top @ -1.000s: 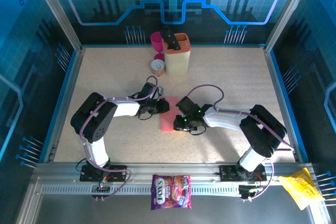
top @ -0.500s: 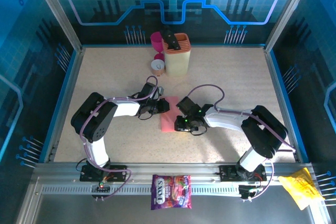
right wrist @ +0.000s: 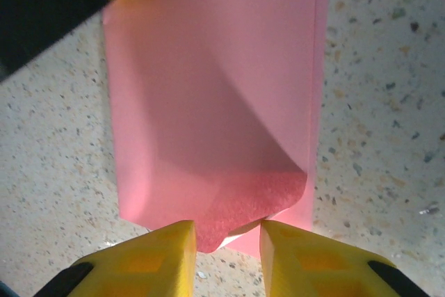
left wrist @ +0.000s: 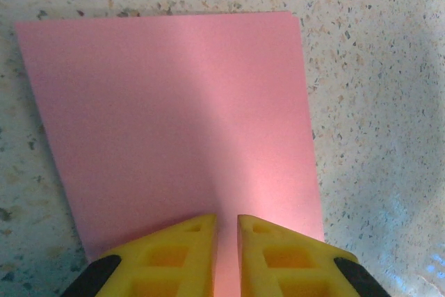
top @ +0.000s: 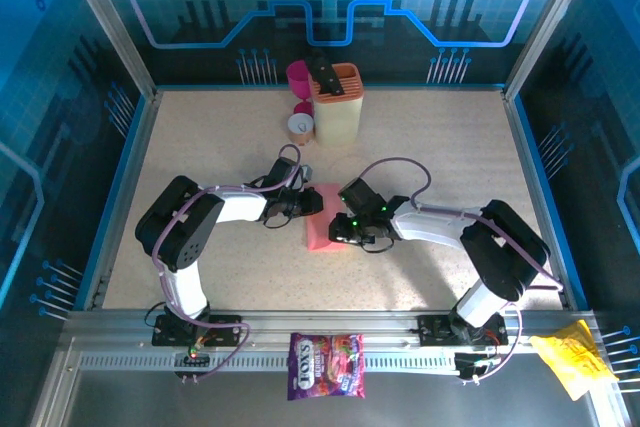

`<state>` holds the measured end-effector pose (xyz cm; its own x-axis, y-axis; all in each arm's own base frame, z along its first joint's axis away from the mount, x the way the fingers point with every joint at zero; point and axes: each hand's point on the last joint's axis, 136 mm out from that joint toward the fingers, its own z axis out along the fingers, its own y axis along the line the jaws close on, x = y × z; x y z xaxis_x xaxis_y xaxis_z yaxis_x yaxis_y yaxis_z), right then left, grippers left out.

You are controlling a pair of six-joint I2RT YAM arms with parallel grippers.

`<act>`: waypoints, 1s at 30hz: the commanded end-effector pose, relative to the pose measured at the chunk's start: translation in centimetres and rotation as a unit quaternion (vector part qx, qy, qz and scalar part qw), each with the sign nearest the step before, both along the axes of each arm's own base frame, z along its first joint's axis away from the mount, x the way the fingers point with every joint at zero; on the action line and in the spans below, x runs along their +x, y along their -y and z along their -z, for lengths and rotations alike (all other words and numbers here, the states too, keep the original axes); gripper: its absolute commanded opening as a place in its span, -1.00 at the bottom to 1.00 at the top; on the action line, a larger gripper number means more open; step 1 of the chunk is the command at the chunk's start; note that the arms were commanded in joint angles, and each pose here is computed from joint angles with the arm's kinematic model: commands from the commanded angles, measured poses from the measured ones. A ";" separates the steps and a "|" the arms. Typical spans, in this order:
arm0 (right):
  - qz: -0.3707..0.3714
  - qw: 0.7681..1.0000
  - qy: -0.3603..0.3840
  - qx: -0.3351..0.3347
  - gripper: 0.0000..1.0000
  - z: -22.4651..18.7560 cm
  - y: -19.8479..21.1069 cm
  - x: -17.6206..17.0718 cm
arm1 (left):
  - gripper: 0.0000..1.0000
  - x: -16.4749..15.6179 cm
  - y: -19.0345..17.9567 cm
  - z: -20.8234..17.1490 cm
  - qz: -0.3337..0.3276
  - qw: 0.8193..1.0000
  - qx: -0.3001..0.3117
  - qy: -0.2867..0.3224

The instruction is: Fold a paper plane with a square sheet of paper (pick it up from the middle)

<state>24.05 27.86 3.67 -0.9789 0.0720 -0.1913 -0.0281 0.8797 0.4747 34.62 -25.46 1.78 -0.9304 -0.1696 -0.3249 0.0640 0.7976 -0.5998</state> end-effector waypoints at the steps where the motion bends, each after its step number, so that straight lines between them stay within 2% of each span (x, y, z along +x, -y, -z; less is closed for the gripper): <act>1: 0.006 1.000 -0.009 0.015 -0.38 0.0 -0.2 0.2 | -0.64 -1.4 -0.8 2.5 0.004 0.999 0.024 -0.035; 5: 0.007 1.000 -0.018 0.012 -0.29 0.4 0.1 -0.1 | -0.64 -1.4 -0.8 2.4 0.004 0.999 0.024 -0.034; 9: 0.014 1.000 -0.025 0.012 -0.11 0.9 0.6 -0.8 | -0.64 -1.4 -0.8 2.3 0.005 0.999 0.024 -0.033; 12: 0.018 0.999 -0.028 0.013 -0.08 1.2 0.9 -1.1 | -0.65 -1.4 -0.8 2.3 0.006 0.999 0.024 -0.033; 17: 0.021 0.999 -0.030 0.021 -0.11 1.5 0.9 -1.1 | -0.66 -1.4 -0.8 2.4 0.005 0.999 0.025 -0.033; 26: 0.023 0.999 -0.022 0.034 -0.35 0.8 0.6 -0.4 | -0.65 -1.5 -0.9 2.5 0.005 0.999 0.026 -0.034; 30: 0.025 0.999 -0.023 0.036 -0.35 0.7 0.6 -0.2 | -0.65 -1.4 -0.8 2.4 0.005 0.999 0.024 -0.034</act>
